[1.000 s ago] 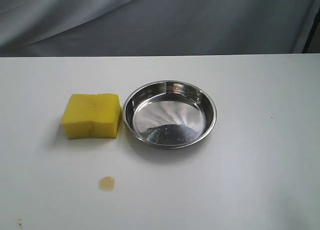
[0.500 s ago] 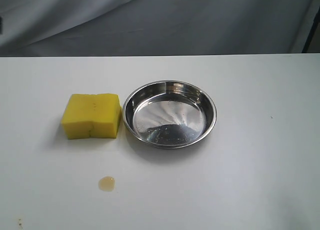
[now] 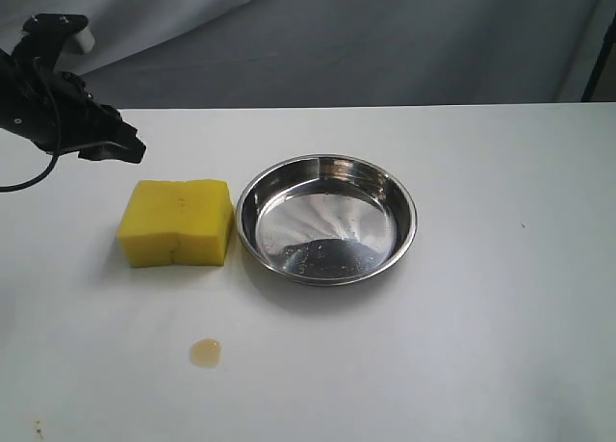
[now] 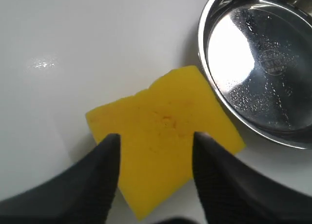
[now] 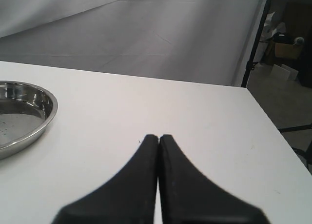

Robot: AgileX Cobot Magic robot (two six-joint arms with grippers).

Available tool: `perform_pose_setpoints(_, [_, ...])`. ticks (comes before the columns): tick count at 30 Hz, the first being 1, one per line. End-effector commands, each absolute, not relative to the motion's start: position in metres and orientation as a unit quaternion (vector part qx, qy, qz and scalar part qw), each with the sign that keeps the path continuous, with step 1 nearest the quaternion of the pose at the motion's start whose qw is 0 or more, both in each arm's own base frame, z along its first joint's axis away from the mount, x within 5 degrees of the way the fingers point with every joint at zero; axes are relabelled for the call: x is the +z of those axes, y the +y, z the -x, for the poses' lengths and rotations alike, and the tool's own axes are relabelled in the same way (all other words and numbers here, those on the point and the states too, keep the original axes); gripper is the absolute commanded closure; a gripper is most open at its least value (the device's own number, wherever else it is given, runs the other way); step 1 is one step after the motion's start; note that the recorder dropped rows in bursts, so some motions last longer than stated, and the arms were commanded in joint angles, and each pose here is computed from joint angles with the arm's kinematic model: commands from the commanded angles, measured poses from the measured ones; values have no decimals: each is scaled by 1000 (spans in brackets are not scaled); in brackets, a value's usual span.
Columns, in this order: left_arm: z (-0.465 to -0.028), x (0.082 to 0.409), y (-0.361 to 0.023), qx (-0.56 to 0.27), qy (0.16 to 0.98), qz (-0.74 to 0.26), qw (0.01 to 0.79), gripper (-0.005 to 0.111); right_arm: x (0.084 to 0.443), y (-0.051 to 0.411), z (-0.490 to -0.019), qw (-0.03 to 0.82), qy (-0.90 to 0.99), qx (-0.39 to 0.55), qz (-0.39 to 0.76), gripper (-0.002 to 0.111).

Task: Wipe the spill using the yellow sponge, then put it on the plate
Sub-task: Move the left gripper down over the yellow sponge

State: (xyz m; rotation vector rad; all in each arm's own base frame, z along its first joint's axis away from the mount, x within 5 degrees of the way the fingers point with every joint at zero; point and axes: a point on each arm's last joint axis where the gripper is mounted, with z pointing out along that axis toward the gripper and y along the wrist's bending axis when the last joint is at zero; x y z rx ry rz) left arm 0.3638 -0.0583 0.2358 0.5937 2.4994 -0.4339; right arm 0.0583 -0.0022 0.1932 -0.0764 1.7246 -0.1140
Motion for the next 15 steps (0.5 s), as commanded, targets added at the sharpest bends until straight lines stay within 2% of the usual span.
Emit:
perform_pose_setpoints(1, [-365, 239, -63, -161, 915, -248, 275, 30, 193, -2, -59, 649, 758, -46, 32, 108])
perform_pose_setpoints(2, [-365, 239, -63, -161, 915, -248, 275, 21, 193, -2, -59, 649, 758, -46, 32, 108])
perform_pose_setpoints(3, [-365, 240, -63, -162, 915, -247, 276, 19, 193, -2, -59, 649, 758, -46, 32, 108])
perform_pose_setpoints(8, [-365, 240, -63, -166, 916, -237, 278, 21, 193, -2, -59, 649, 758, -46, 32, 108])
perform_pose_setpoints(10, [-366, 240, -63, -169, 920, -221, 277, 46, 193, -2, -59, 649, 758, -46, 32, 108])
perform_pose_setpoints(12, [-366, 240, -63, -171, 921, -215, 276, 97, 193, -2, -59, 649, 758, -46, 32, 108])
perform_pose_setpoints(13, [-365, 241, -63, -171, 920, -220, 276, 105, 193, -2, -59, 649, 758, -46, 32, 108])
perform_pose_setpoints(15, [-362, 239, -63, -166, 920, -241, 261, 104, 193, -2, -59, 649, 758, -46, 32, 108])
